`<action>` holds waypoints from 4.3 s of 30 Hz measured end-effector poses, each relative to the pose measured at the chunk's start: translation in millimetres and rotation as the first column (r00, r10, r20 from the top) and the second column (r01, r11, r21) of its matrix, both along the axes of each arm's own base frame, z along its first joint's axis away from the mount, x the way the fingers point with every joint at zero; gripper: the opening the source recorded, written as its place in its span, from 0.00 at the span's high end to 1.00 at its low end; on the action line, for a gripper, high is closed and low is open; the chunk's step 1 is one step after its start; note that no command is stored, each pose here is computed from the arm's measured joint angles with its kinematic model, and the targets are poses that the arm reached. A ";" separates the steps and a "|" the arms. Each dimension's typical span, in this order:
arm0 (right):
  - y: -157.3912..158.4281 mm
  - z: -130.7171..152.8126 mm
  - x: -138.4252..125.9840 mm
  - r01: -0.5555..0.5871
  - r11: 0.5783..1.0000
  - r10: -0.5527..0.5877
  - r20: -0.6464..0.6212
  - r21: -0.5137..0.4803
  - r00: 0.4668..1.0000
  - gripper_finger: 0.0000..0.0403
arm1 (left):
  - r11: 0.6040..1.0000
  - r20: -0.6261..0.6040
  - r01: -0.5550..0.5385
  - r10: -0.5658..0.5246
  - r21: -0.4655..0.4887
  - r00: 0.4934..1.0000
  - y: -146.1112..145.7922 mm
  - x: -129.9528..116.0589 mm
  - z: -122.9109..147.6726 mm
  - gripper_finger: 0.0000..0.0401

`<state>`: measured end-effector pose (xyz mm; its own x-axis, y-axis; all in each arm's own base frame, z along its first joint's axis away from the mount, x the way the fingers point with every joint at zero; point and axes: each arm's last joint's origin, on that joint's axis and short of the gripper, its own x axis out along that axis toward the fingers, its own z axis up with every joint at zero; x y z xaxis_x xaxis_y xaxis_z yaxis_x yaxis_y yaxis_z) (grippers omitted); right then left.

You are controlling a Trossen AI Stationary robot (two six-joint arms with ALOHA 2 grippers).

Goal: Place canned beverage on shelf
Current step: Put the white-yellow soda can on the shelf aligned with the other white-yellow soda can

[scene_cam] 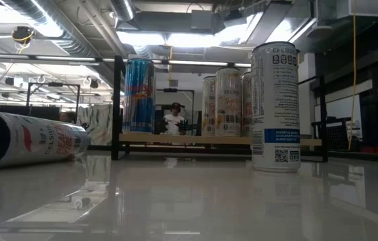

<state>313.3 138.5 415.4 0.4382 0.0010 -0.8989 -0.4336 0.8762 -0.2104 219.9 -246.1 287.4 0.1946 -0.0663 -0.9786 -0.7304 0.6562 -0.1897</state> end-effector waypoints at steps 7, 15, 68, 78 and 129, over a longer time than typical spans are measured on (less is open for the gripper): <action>-7.7 14.7 -15.3 0.020 1.000 -0.020 0.036 0.002 0.999 0.20 | 0.984 0.029 0.176 -0.177 0.030 0.984 24.8 28.0 7.7 0.40; -16.6 29.2 -31.0 0.101 0.995 -0.101 0.092 0.005 0.991 0.20 | 0.931 0.100 0.352 -0.361 0.096 0.927 60.8 61.1 27.0 0.40; -117.6 -59.7 -93.8 0.195 0.905 -0.368 0.468 0.378 0.803 0.20 | 0.721 0.114 0.618 -0.675 0.314 0.729 313.9 148.2 43.6 0.40; -144.2 -73.9 -87.5 0.253 0.874 -0.445 0.473 0.415 0.760 0.20 | 0.709 0.064 0.650 -0.688 0.272 0.723 314.0 147.1 36.1 0.40; -143.7 -100.7 -47.8 0.228 0.872 -0.421 0.424 0.434 0.802 0.20 | 0.742 0.061 0.622 -0.653 0.248 0.755 312.9 155.4 25.4 0.23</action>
<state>265.5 -5.2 314.7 0.8481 0.0421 -0.5282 -0.0316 0.9991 0.0290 375.2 66.9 312.8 0.3087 -0.0307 -0.9507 -0.1035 0.9925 -0.0656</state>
